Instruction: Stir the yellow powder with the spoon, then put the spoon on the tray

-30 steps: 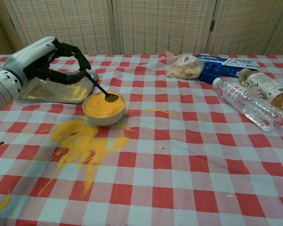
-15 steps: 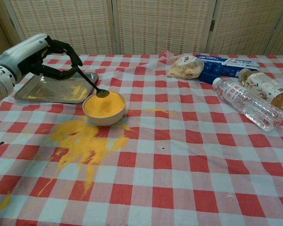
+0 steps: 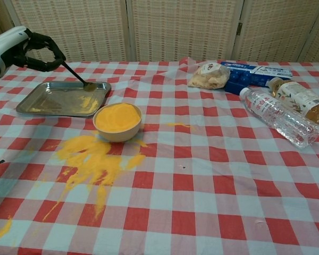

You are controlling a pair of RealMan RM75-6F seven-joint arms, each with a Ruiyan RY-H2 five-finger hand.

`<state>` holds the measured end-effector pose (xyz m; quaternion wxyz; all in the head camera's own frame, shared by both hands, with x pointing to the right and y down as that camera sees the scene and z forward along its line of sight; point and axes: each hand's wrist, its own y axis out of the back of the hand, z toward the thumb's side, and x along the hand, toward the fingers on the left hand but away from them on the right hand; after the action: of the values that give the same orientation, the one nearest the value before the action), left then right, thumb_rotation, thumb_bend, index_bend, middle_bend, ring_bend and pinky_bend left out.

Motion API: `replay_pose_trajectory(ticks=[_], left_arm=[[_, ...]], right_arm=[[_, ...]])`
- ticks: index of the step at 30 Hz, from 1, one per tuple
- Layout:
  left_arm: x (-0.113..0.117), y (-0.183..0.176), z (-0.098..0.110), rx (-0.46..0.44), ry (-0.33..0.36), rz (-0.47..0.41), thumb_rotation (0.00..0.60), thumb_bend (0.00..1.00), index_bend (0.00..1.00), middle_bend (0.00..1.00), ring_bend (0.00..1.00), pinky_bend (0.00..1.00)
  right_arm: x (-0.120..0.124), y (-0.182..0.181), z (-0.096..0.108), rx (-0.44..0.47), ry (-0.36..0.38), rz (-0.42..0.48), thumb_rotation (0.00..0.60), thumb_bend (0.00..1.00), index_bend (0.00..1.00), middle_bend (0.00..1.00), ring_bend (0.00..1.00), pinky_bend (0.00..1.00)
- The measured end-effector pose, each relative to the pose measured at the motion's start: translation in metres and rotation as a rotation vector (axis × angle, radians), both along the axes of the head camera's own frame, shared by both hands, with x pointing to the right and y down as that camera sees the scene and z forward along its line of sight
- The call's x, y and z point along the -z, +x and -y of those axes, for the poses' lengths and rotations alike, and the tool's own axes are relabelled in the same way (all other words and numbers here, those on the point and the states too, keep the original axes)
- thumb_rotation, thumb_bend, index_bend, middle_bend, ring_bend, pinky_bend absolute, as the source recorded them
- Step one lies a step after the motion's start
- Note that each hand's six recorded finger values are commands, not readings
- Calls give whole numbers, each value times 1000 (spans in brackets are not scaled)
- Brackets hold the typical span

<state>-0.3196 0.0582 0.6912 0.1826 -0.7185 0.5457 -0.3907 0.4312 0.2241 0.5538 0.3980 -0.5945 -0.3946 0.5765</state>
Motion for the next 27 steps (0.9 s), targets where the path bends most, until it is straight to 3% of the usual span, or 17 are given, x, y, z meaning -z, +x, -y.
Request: replay_pose_trajectory(ticks=[10, 21, 23, 27], left_arm=[[-42, -39, 22, 101, -42, 45, 600, 735, 818, 408, 111, 45], [-69, -30, 31, 147, -87, -1, 600, 700, 772, 416, 131, 46], [-71, -27, 31, 146, -91, -5, 600, 673, 661, 385, 120, 45], [-75, -28, 32, 134, -102, 26, 600, 589, 153, 237, 54, 37]], right_arm=[[-5, 2, 2, -18, -5, -21, 600, 60, 0, 0, 0, 0], [-11, 8, 4, -39, -20, -42, 600, 60, 0, 0, 0, 0], [-11, 9, 5, -40, -20, -43, 600, 60, 0, 0, 0, 0], [-9, 11, 3, -45, -14, -49, 600, 60, 0, 0, 0, 0]])
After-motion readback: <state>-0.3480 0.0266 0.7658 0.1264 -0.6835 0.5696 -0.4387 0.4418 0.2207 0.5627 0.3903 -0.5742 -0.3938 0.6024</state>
